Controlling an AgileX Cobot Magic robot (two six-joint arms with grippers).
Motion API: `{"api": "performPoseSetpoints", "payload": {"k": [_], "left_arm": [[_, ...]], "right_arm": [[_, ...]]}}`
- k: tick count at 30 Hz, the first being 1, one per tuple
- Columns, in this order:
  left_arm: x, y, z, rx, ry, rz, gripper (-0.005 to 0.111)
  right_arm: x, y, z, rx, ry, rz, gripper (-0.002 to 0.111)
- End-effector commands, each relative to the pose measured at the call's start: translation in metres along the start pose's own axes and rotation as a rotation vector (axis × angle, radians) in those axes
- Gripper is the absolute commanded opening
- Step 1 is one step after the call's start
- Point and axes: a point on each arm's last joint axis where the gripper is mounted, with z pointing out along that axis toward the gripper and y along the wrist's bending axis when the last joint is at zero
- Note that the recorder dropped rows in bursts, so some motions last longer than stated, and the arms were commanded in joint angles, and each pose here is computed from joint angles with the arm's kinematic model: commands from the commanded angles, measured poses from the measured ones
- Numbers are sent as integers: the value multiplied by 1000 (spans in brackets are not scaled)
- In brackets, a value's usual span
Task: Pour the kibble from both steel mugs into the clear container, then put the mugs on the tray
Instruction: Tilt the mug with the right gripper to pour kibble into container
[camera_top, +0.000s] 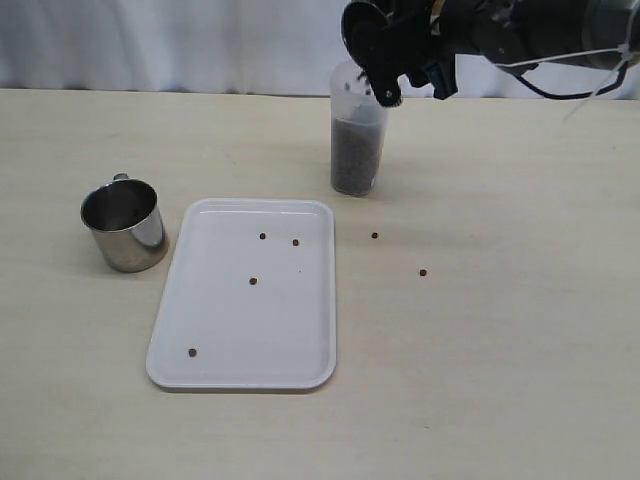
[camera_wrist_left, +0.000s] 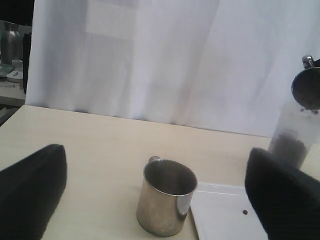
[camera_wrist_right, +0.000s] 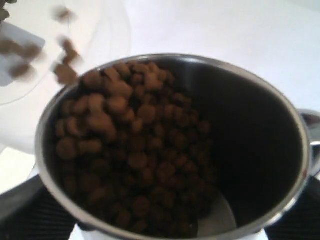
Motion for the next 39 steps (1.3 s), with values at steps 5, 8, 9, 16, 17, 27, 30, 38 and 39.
{"api": "performPoseSetpoints", "payload": {"k": [5, 8, 9, 16, 17, 27, 30, 38, 39], "left_arm": [[0, 0, 0, 2, -8, -2, 97], [0, 0, 0, 2, -8, -2, 97], [0, 0, 0, 2, -8, -2, 97], [0, 0, 0, 2, -8, -2, 97], [0, 0, 0, 2, -8, -2, 97], [0, 0, 0, 2, -8, -2, 97], [0, 0, 0, 2, -8, -2, 97], [0, 0, 0, 2, -8, -2, 97], [0, 0, 0, 2, -8, -2, 97]], "right_arm": [[-2, -4, 2, 43, -10, -75, 5], [-2, -5, 2, 53, -12, -78, 5], [-2, -5, 2, 53, -12, -78, 5], [-2, -6, 2, 66, -14, -122, 5], [-2, -6, 2, 66, -13, -138, 5], [-3, -8, 2, 89, -15, -213, 5], [-3, -12, 1, 124, -19, -219, 5], [-1, -17, -5, 132, -8, -271, 5], [-1, -17, -5, 132, -7, -287, 5]]}}
